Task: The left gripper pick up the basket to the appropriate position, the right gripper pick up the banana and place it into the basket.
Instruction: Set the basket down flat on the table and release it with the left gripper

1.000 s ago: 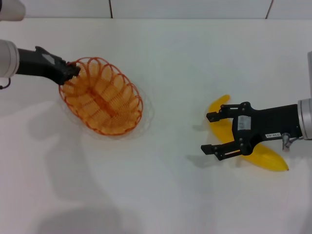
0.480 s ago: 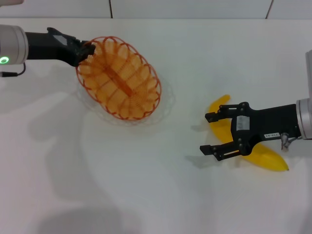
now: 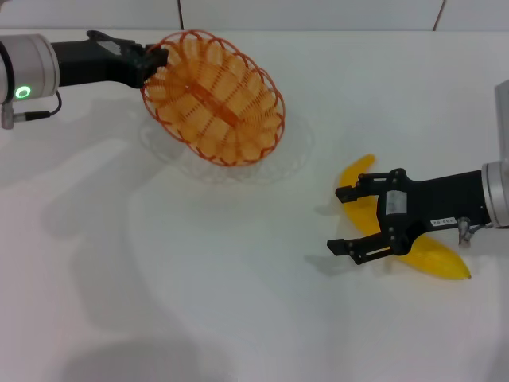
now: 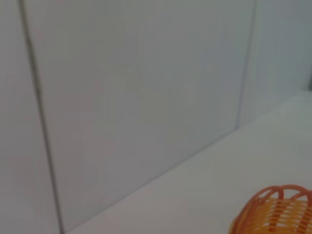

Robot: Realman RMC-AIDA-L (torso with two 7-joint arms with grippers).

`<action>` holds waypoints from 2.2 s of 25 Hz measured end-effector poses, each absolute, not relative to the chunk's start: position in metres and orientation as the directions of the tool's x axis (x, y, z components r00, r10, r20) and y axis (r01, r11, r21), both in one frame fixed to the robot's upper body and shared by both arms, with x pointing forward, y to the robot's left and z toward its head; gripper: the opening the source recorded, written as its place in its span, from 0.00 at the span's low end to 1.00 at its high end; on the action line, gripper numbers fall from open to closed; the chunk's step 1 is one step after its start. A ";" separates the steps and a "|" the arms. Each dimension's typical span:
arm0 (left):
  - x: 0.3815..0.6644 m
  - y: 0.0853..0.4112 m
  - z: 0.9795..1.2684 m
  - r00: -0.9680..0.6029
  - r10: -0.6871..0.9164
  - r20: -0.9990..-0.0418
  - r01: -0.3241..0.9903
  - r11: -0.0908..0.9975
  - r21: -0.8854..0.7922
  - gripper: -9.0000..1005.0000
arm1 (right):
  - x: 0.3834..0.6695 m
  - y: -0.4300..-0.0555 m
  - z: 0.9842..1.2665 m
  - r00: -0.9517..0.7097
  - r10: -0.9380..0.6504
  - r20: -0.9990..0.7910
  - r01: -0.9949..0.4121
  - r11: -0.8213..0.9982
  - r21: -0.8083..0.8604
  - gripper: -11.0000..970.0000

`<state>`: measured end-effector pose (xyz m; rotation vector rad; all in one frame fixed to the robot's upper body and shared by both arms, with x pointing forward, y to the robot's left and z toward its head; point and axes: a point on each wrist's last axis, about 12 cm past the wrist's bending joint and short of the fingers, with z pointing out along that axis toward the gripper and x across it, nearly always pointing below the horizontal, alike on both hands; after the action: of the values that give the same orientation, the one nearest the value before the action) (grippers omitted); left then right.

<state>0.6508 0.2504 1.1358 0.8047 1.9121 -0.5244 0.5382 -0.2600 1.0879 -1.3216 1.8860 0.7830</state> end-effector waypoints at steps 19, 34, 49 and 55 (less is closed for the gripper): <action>0.642 0.256 1.101 -0.417 0.075 -0.906 0.586 0.784 -0.204 0.09 | 0.544 -0.256 1.094 -0.230 -0.549 -0.804 -0.955 0.285 0.078 0.91; 0.629 0.253 1.071 -0.522 -0.030 -0.852 0.487 0.810 -0.327 0.09 | 0.547 -0.252 1.099 -0.201 -0.535 -0.821 -0.961 0.272 0.058 0.90; 0.613 0.254 1.051 -0.594 -0.104 -0.798 0.414 0.810 -0.414 0.09 | 0.547 -0.252 1.098 -0.204 -0.536 -0.819 -0.960 0.273 0.060 0.88; 0.613 0.257 1.050 -0.592 -0.115 -0.797 0.398 0.819 -0.414 0.09 | 0.547 -0.251 1.097 -0.204 -0.536 -0.819 -0.961 0.271 0.062 0.88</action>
<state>0.6133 0.2566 1.0497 0.2084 2.0934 -0.7172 0.5466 -0.2514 1.0973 -1.3540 1.8499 0.7797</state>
